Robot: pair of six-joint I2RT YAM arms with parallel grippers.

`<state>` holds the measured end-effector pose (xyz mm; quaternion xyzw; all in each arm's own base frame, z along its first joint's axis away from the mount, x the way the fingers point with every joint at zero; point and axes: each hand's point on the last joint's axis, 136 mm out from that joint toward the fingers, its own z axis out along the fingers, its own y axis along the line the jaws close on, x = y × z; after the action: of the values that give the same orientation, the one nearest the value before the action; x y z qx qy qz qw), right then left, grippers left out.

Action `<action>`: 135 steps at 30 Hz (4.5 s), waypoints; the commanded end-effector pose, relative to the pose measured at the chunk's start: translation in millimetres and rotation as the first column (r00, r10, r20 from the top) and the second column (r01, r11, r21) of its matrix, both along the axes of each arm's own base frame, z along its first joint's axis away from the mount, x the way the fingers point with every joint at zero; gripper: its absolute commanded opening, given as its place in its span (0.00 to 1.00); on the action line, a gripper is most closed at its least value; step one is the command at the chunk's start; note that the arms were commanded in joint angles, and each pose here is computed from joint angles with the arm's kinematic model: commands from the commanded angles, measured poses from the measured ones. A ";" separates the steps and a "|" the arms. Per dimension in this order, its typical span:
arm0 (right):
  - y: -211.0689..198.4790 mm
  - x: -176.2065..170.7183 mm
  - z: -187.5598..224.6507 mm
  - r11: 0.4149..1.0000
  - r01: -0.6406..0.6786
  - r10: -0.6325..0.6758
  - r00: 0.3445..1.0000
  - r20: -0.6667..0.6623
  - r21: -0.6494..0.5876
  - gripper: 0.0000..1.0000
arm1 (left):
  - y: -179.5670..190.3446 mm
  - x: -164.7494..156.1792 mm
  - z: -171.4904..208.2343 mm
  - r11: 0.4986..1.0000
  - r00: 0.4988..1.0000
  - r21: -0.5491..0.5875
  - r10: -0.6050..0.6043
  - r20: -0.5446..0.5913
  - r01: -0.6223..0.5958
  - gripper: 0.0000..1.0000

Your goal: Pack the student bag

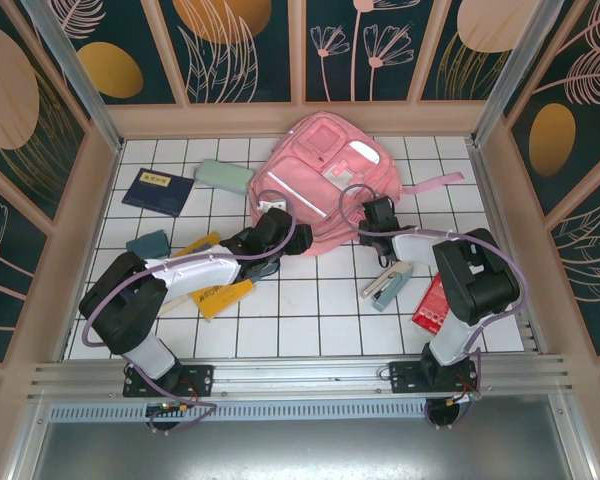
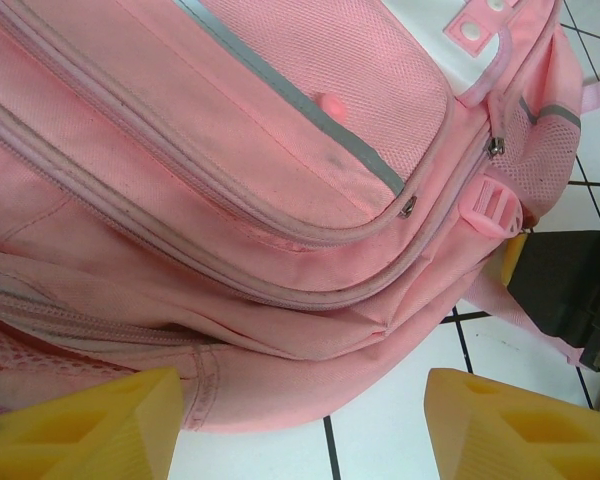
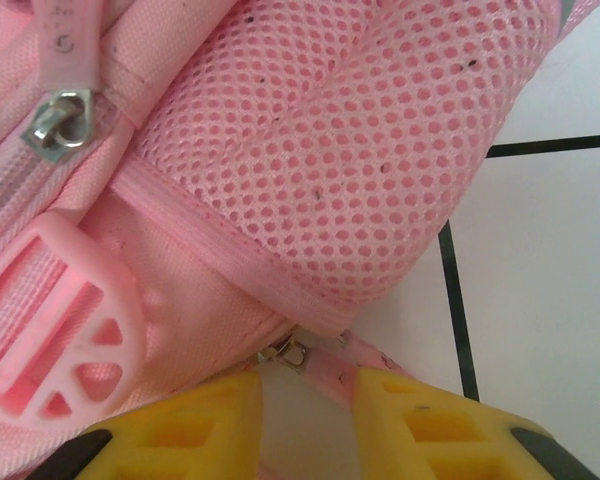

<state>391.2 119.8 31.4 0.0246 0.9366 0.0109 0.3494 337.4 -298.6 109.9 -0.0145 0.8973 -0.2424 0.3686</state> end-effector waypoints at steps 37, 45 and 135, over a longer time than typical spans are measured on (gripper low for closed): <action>-5.9 -8.6 24.1 0.975 -0.035 0.041 0.999 0.021 -0.219 0.28 | -30.1 -4.5 -80.5 0.991 0.983 0.000 0.130 -0.126 -0.131 0.70; -7.2 -11.4 32.0 0.978 -0.033 0.044 0.998 0.046 -0.205 0.29 | -18.8 20.4 -83.9 0.965 0.969 0.118 0.242 -0.052 -0.234 0.11; 31.3 -12.0 7.0 0.991 -0.092 0.091 0.996 0.012 0.093 0.23 | 25.1 63.2 24.1 0.906 0.928 0.212 0.338 0.157 -0.366 0.00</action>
<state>375.7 158.4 44.3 -0.0228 0.9348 0.0830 0.3445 392.8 -271.7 115.1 -0.1193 0.8881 -0.0622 0.4394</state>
